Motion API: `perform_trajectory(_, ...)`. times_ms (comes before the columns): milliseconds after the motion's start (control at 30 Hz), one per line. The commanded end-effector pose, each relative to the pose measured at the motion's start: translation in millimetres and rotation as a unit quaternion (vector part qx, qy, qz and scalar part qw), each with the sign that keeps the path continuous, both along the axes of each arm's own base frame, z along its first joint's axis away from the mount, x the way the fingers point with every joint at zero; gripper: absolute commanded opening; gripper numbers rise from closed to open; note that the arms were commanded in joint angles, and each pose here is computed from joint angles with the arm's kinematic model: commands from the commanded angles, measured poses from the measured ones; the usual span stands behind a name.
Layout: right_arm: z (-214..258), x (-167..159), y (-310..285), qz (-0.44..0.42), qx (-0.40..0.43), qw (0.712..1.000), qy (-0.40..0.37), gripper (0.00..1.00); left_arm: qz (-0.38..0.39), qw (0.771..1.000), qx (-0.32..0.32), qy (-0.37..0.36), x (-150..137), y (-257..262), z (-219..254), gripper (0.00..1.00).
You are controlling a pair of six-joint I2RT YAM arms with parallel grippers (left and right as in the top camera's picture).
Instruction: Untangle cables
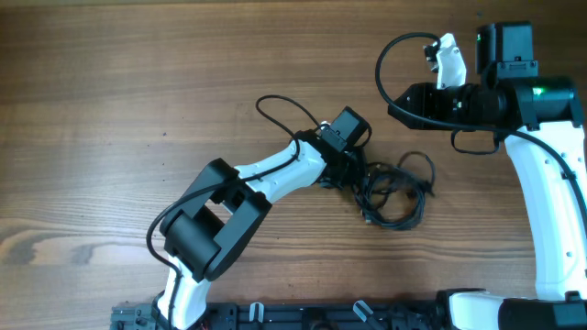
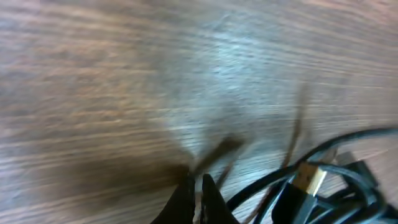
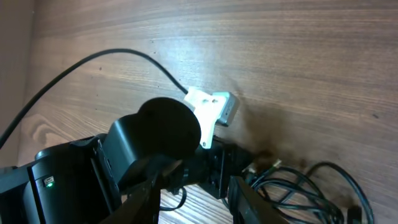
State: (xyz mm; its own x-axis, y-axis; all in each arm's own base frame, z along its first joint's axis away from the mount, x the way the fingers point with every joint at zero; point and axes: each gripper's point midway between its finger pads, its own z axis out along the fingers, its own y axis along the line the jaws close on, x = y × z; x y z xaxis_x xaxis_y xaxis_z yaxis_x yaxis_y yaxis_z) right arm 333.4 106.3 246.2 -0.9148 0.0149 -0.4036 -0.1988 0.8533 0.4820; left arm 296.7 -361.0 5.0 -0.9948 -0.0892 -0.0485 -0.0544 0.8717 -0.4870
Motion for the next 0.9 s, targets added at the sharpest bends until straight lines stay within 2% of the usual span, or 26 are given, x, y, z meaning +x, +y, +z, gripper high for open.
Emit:
perform_trajectory(0,-5,0,0,0.002,-0.006,1.0,0.008,0.37,-0.046,0.997,-0.017,-0.055,18,2,20,0.04)
perform_trajectory(100,-5,0,0,0.002,-0.005,1.0,0.007,0.37,-0.061,0.986,-0.055,-0.143,47,13,87,0.04)
perform_trajectory(200,-4,1,1,0.002,-0.005,1.0,0.005,0.37,-0.06,0.968,-0.091,-0.224,62,26,158,0.04)
perform_trajectory(267,-3,2,2,0.004,0.0,1.0,0.002,0.37,-0.073,0.945,-0.114,-0.298,63,35,213,0.04)
perform_trajectory(367,0,2,6,0.011,0.013,1.0,-0.002,0.36,-0.088,0.921,-0.131,-0.357,58,38,255,0.04)
perform_trajectory(533,6,3,14,0.023,0.036,0.999,-0.008,0.33,-0.079,0.913,-0.136,-0.377,60,41,270,0.04)
perform_trajectory(600,6,3,14,0.024,0.036,0.999,-0.009,0.33,-0.057,0.915,-0.111,-0.383,70,52,266,0.04)
perform_trajectory(700,6,3,13,0.023,0.033,0.999,-0.009,0.33,-0.005,0.928,-0.03,-0.371,87,89,245,0.04)
perform_trajectory(733,6,3,13,0.022,0.032,0.999,-0.009,0.33,0.011,0.932,-0.005,-0.361,90,102,237,0.07)
perform_trajectory(767,5,4,12,0.021,0.03,0.999,-0.01,0.34,0.027,0.937,0.024,-0.347,92,119,227,0.18)
perform_trajectory(867,3,5,9,0.015,0.021,1.0,-0.01,0.4,0.08,0.951,0.079,-0.289,94,158,198,0.32)
